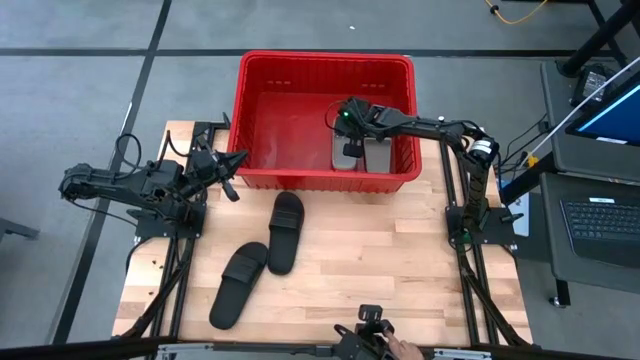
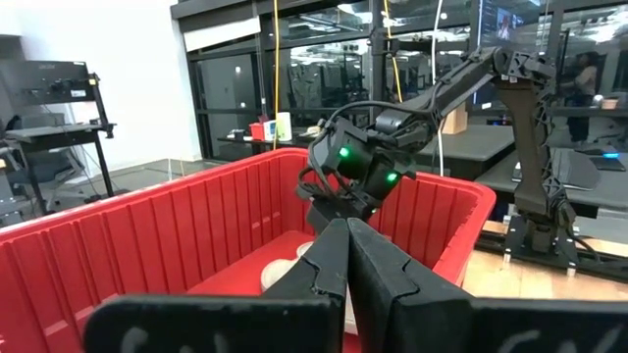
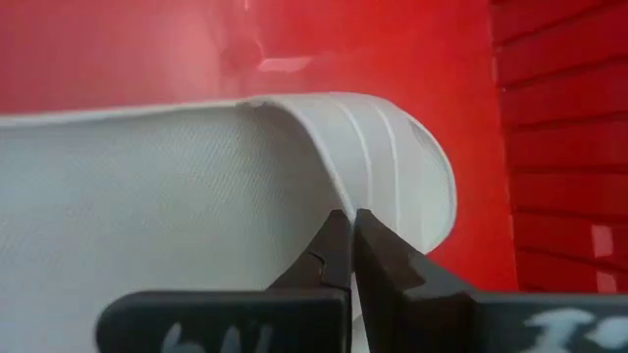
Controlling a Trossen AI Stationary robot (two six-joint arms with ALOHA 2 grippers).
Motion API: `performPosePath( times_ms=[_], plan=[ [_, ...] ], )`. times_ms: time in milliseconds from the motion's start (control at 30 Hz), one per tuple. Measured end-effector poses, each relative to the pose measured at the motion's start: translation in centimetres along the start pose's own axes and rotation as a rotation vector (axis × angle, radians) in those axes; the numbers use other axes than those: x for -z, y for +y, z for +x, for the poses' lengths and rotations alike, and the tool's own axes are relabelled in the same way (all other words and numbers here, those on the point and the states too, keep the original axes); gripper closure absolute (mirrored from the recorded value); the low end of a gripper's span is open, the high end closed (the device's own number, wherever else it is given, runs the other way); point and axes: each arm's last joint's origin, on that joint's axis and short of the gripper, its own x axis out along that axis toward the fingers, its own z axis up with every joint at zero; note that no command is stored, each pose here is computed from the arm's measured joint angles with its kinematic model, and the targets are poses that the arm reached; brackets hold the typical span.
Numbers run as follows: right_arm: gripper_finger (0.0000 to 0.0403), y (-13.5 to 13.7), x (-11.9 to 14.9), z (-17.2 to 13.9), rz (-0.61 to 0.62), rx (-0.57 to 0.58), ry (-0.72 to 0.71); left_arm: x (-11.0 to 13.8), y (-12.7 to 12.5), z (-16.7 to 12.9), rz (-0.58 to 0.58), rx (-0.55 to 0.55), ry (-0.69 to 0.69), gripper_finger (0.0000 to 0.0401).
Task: Pick and place slides into bin
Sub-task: Put the gray slide into the red bin
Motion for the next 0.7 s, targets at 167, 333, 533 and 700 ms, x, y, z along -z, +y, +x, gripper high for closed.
performPosePath(
  times_ms=[167, 333, 533, 700],
  plan=[
    [0.0395, -0.04, 0.00, -0.01, -0.002, 0.000, -0.001, 0.00, 0.00, 0.00, 0.000, 0.000, 0.000, 0.0397],
    [0.0397, 0.13, 0.28, -0.01, -0.035, -0.018, 0.027, 0.00, 0.00, 0.00, 0.001, 0.000, 0.000, 0.0399],
    [0.0391, 0.20, 0.38, -0.02, -0.039, -0.025, 0.037, 0.00, 0.00, 0.00, 0.002, 0.000, 0.000, 0.0396],
    [0.0389, 0.21, 0.40, -0.02, -0.041, -0.027, 0.039, 0.00, 0.00, 0.00, 0.002, 0.000, 0.000, 0.0399]
  ],
)
